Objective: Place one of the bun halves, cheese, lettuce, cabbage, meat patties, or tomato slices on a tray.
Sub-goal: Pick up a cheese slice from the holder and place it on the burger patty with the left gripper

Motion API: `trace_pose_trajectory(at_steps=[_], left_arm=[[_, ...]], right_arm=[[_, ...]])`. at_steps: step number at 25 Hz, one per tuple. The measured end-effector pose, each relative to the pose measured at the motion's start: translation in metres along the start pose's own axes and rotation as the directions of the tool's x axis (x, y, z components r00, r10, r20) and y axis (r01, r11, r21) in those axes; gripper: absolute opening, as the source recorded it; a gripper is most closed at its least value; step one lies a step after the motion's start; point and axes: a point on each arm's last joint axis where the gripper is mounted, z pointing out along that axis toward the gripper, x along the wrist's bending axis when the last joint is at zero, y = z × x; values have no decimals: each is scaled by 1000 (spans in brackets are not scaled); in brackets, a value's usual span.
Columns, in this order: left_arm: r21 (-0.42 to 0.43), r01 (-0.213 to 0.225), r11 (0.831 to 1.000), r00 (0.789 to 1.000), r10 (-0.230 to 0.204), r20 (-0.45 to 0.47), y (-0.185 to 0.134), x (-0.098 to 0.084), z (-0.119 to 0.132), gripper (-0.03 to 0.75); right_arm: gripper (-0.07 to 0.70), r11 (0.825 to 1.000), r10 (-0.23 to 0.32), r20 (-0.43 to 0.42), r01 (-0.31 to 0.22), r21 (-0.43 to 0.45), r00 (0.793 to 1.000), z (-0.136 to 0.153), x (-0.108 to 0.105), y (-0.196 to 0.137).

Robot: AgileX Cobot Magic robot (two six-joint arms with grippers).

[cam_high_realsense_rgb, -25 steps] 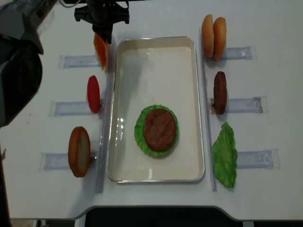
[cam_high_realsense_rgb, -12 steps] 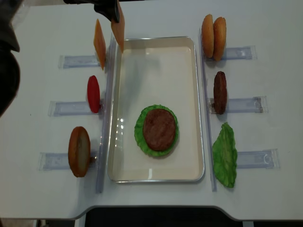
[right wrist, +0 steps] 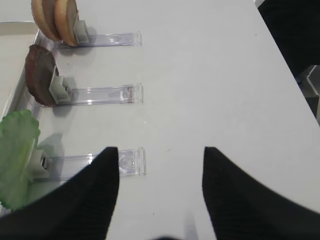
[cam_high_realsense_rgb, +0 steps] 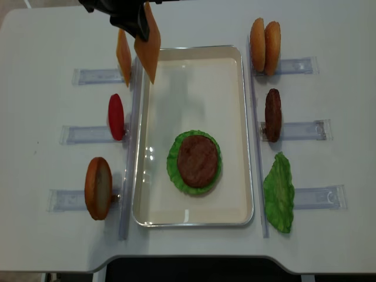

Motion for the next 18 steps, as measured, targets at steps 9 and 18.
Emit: trace_pose_trajectory(at_steps=[9,18], left_arm=[[68,-62,996,987,50,154,-34,-9,-6,36],[133,-130,982,932,76,354,-51,-21,12,36]], right_arm=[[363,1000,0,0,0,0,1000,0,0,0],[363,1000,0,0,0,0,1000,0,0,0]])
